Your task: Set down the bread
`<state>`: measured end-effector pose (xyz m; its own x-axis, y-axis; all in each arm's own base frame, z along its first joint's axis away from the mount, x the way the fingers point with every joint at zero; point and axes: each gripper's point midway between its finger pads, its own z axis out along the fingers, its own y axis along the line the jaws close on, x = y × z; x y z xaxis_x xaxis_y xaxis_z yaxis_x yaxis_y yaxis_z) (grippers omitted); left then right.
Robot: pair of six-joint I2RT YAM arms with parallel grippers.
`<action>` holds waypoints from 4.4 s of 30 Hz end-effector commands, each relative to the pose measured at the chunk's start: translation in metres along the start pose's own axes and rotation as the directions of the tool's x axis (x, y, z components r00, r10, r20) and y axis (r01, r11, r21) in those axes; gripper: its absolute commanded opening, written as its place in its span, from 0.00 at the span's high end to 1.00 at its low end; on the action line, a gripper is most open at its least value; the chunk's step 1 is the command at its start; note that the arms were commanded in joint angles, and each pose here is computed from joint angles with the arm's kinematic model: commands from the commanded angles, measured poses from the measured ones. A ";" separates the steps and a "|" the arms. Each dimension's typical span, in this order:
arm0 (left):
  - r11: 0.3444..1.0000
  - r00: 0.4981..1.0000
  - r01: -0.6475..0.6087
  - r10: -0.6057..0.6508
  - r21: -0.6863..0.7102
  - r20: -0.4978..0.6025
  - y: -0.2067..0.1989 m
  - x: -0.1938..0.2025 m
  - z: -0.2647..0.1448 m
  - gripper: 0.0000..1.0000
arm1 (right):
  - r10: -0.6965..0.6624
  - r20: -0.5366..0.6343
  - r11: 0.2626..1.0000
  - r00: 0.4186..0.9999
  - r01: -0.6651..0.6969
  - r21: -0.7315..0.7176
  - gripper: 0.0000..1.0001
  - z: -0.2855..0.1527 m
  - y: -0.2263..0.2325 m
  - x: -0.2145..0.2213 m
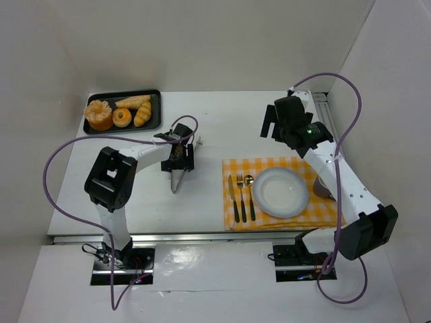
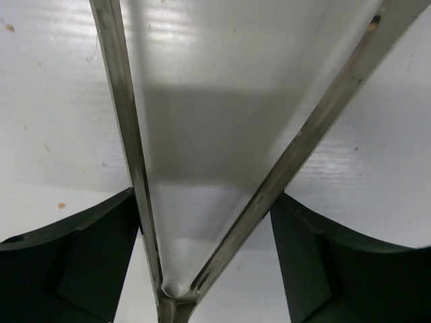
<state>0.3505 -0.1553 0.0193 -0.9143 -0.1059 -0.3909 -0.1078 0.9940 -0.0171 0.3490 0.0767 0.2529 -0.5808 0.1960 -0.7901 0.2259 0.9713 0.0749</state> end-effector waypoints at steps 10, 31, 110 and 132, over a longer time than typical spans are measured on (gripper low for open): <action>0.999 0.989 -0.006 0.001 0.035 0.148 -0.008 -0.065 -0.042 0.77 | 0.028 0.049 1.000 0.998 -0.028 -0.015 0.00 -0.016 -0.004 -0.013; 0.934 0.921 0.329 -0.285 -0.138 0.264 0.177 -0.144 -0.163 0.55 | 0.044 0.116 0.998 0.992 -0.039 -0.046 0.00 -0.012 0.018 -0.059; 0.840 0.764 0.466 -0.222 -0.279 0.606 0.261 -0.276 -0.214 1.00 | 0.043 0.009 0.994 0.999 -0.041 -0.100 0.00 0.009 0.049 -0.058; 0.969 0.869 -0.044 -0.082 0.242 0.488 -0.018 -0.104 -0.286 1.00 | 0.124 0.263 0.992 0.957 -0.120 -0.029 0.00 -0.085 -0.001 -0.132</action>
<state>0.3640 -0.1202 0.2967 -0.6373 -0.0845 -0.7660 -0.0698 0.9962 -0.0518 0.3850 0.0878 0.3607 -0.4299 0.2603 -0.8645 0.2228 0.9585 0.1778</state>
